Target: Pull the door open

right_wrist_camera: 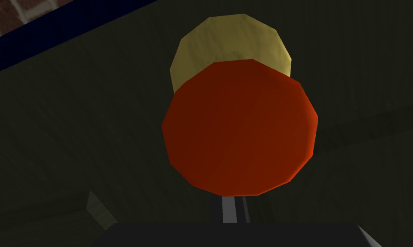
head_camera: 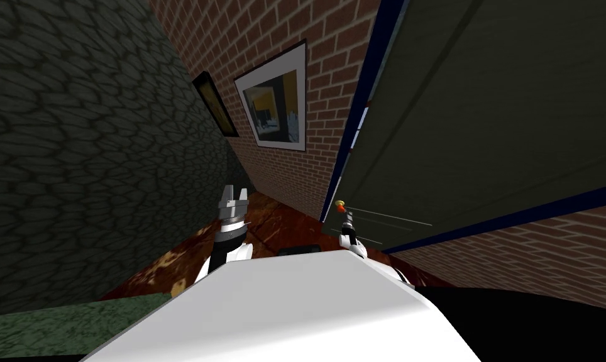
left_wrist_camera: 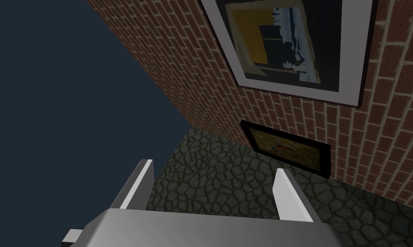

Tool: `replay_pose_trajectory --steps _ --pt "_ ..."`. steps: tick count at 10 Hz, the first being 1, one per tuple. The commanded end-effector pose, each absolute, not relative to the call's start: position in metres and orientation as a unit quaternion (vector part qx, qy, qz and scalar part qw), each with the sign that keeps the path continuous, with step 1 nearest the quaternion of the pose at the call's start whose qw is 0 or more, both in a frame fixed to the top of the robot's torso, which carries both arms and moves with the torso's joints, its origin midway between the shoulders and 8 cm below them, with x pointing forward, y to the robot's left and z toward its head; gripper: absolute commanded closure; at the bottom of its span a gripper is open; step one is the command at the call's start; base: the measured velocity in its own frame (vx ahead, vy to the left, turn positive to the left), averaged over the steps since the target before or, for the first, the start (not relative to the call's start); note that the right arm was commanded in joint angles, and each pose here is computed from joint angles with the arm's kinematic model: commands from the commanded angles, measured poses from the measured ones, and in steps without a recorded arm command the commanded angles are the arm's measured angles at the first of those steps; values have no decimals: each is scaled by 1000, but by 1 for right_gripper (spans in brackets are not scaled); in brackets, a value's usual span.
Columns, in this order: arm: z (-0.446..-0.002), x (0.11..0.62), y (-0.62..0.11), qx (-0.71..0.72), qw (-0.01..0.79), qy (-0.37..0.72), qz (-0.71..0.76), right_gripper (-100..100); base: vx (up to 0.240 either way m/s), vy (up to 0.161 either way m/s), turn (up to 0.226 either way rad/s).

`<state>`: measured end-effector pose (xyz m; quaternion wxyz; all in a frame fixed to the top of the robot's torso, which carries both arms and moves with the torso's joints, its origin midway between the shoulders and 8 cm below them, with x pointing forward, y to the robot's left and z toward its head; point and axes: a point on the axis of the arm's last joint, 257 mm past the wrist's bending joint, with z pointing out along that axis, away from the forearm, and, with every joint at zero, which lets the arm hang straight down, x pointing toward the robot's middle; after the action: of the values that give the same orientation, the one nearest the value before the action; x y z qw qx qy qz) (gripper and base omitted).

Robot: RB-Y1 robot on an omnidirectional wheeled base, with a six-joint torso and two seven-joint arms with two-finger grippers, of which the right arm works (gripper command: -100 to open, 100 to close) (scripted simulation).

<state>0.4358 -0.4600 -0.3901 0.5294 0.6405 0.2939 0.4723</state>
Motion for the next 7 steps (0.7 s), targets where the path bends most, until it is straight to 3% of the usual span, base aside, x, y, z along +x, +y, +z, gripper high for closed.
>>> replay_pose_trajectory --steps 1,7 --pt "-390 437 -459 649 519 274 485 -100 -69 -32 60" --pt "-390 441 -453 675 474 196 530 -100 -88 9 71"
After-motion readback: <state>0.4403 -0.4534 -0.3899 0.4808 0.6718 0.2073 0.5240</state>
